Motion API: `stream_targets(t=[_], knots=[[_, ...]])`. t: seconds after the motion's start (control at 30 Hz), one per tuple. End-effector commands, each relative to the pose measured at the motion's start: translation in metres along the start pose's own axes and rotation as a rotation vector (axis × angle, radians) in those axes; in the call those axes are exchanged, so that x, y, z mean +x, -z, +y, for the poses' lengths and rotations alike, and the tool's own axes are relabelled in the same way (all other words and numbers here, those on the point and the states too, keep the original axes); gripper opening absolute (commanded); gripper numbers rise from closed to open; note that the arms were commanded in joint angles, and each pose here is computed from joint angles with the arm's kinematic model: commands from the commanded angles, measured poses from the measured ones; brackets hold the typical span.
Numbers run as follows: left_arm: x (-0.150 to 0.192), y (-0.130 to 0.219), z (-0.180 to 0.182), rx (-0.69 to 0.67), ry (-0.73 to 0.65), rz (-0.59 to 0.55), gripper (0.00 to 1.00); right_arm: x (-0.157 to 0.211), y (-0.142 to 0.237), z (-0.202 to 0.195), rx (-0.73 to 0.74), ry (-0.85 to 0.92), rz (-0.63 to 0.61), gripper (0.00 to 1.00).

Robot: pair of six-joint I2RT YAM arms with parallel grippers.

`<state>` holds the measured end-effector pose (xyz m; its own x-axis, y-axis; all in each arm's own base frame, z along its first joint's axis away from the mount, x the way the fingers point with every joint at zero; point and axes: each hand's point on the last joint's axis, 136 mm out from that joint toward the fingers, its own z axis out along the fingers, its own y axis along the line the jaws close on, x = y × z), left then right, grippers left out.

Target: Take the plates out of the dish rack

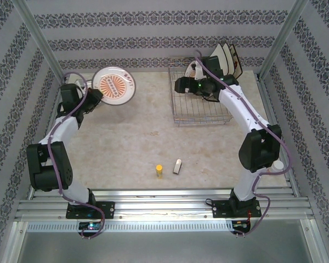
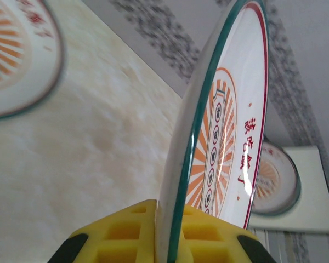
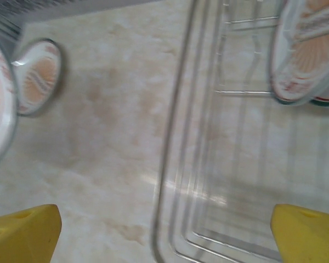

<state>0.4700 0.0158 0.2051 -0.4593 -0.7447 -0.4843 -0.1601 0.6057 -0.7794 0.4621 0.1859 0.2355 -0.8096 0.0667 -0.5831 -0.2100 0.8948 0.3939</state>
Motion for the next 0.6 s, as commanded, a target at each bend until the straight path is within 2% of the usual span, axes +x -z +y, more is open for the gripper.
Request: stream_targets(t=[0.0, 0.13, 0.57], knots=[[-0.047, 0.014, -0.008, 0.011, 0.006, -0.192, 0.00, 0.028, 0.020, -0.037, 0.233, 0.111, 0.123, 0.98], [-0.064, 0.012, 0.016, -0.032, 0.061, -0.246, 0.00, 0.033, 0.025, -0.054, 0.333, 0.144, 0.165, 0.98], [-0.094, -0.005, 0.083, -0.093, 0.179, -0.340, 0.00, 0.031, 0.029, -0.059, 0.367, 0.172, 0.174, 0.98]])
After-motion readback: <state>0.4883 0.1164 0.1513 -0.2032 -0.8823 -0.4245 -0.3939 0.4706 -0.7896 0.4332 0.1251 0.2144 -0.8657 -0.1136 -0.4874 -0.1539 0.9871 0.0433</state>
